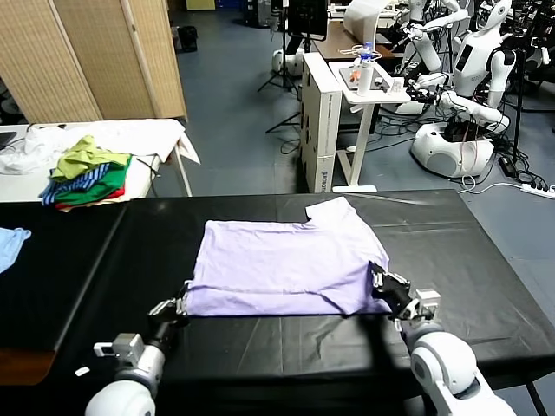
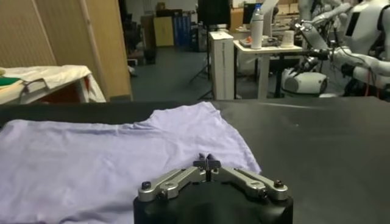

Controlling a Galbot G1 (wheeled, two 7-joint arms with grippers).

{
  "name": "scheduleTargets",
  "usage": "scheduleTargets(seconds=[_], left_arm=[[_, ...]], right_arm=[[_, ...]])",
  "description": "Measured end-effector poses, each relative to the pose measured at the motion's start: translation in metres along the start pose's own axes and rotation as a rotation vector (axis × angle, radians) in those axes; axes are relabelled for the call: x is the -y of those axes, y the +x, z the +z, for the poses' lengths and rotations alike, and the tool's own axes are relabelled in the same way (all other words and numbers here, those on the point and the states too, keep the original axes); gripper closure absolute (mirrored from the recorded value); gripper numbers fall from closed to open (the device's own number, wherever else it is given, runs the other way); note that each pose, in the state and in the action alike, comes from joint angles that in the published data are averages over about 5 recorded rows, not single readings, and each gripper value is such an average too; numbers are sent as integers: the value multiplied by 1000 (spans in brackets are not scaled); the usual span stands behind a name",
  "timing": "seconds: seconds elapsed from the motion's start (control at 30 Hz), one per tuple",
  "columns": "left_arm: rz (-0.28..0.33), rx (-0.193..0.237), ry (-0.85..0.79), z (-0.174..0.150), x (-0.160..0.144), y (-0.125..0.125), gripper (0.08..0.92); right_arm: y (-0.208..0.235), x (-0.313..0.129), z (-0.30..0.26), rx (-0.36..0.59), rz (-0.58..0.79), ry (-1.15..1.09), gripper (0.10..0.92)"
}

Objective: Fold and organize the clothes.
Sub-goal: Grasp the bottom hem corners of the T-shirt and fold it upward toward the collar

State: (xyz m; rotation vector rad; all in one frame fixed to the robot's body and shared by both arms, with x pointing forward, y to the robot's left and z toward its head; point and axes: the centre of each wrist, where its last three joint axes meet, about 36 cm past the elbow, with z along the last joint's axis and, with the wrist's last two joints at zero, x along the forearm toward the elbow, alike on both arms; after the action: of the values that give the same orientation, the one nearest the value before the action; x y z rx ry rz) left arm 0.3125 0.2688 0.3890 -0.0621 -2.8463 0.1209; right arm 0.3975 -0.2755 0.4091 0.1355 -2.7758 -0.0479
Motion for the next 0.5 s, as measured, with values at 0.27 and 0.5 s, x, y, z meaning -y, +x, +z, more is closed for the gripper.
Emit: scheduleTargets(seconds=[0.27,0.5], left_arm=[[0,-8,11,2,3,-7,800],[-6,-23,20,3,6,-1,393]], right_arm=[[12,6,-8,-56,-56,11,761],[47,9,-17,-75,-76,30,327]])
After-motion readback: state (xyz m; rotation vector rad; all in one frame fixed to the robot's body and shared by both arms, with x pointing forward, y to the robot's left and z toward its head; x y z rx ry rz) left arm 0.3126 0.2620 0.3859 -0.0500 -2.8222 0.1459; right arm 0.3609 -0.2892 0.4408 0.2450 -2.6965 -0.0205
